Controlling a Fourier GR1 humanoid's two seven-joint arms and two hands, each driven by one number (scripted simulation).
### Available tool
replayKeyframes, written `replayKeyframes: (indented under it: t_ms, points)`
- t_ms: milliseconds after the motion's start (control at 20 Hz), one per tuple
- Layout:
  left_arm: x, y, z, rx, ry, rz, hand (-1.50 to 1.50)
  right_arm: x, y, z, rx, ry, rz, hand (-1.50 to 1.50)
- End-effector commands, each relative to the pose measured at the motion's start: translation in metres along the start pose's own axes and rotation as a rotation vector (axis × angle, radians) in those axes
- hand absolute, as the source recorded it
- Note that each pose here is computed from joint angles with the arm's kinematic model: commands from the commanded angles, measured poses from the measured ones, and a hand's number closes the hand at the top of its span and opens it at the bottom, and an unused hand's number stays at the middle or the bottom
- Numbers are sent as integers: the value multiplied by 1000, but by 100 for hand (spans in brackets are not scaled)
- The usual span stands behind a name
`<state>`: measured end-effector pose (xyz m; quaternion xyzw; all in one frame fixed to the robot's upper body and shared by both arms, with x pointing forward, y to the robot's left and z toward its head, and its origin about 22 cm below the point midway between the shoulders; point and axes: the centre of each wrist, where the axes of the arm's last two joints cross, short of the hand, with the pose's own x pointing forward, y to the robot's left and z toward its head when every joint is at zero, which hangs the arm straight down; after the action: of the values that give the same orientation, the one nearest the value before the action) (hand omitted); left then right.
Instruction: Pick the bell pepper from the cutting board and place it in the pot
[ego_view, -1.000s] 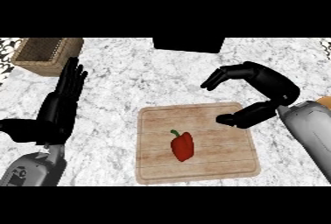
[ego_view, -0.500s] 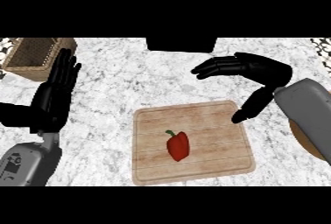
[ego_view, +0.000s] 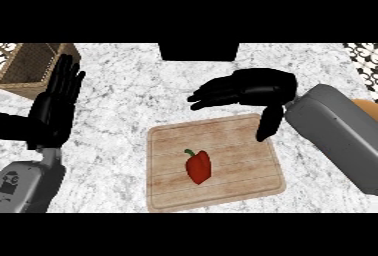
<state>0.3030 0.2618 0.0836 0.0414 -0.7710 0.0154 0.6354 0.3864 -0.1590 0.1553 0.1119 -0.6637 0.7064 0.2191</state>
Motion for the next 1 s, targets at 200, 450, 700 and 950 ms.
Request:
replayKeyframes:
  t_ms: [200,450,700,950]
  points:
    - [-11,-4,6,2,30,5,0,10,36,-39,166,46,13,-150]
    - [3,11,6,9,1,-3,0,13,58,-43,223,88,-18,-150]
    - [-17,16,6,15,1,-9,0,5,69,-40,237,75,-5,-150]
    - [-8,2,-5,24,-2,-5,0,11,81,-62,181,16,-8,-150]
